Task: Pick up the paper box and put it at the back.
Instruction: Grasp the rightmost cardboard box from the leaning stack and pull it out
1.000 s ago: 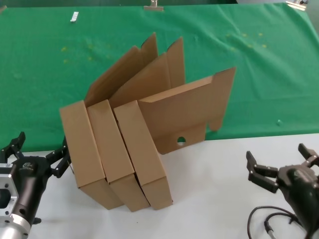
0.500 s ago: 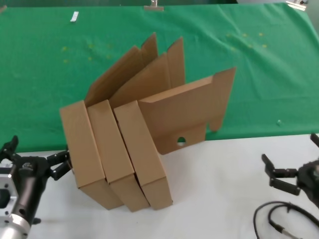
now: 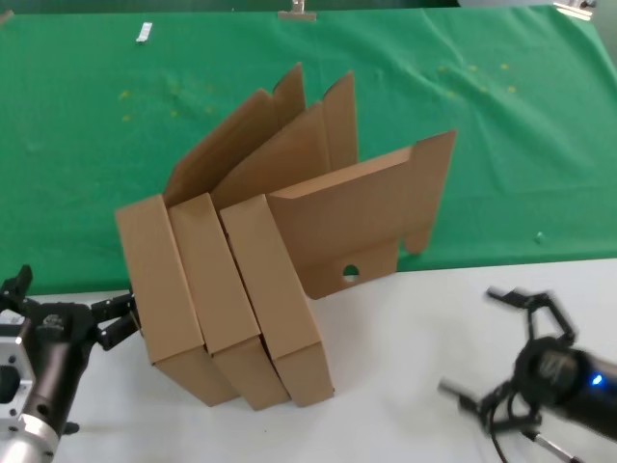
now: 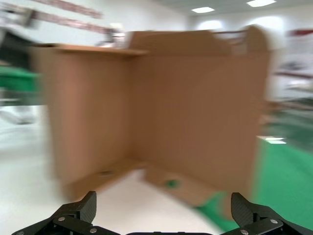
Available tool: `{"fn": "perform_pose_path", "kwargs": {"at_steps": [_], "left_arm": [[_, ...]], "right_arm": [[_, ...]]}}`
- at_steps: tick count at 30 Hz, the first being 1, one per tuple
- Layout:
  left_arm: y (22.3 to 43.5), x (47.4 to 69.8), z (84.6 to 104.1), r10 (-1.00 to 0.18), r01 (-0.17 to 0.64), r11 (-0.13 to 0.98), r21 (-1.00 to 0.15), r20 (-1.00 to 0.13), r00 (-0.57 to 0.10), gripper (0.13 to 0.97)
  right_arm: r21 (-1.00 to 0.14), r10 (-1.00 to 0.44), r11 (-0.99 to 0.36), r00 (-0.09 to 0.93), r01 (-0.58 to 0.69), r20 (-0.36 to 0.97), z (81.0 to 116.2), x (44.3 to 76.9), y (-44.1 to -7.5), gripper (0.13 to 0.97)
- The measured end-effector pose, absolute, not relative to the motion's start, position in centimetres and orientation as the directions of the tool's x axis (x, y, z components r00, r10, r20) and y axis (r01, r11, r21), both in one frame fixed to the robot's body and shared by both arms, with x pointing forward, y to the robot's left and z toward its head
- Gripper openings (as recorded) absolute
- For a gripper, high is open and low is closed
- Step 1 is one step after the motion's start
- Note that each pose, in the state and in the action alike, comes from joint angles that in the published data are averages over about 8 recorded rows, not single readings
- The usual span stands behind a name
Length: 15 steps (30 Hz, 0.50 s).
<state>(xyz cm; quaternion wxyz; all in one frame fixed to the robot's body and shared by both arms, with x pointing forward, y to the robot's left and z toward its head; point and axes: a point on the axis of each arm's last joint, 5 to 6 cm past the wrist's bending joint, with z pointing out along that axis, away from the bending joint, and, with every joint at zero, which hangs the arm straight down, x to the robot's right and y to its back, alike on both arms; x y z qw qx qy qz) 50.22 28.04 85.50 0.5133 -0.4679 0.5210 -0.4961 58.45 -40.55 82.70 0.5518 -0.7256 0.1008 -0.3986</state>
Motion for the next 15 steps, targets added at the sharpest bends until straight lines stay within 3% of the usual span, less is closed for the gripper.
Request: {"fn": "perform_pose_path", "kwargs": {"at_steps": [7,15], "left_arm": [[28.0,50.2,85.5,-0.997,0.022,0.070,-0.997,-0.071,-0.035,0.966],[28.0,50.2,85.5,-0.997,0.022,0.070,-0.997,-0.071,-0.035,0.966]], "right_arm": [[-0.885,-0.344,-0.384,0.850,0.261,0.400,83.0,60.6,-40.2,0.966],[-0.892,-0.160,-0.396,0.940,0.218,0.301,84.2,63.1,-37.1,0.966]]}}
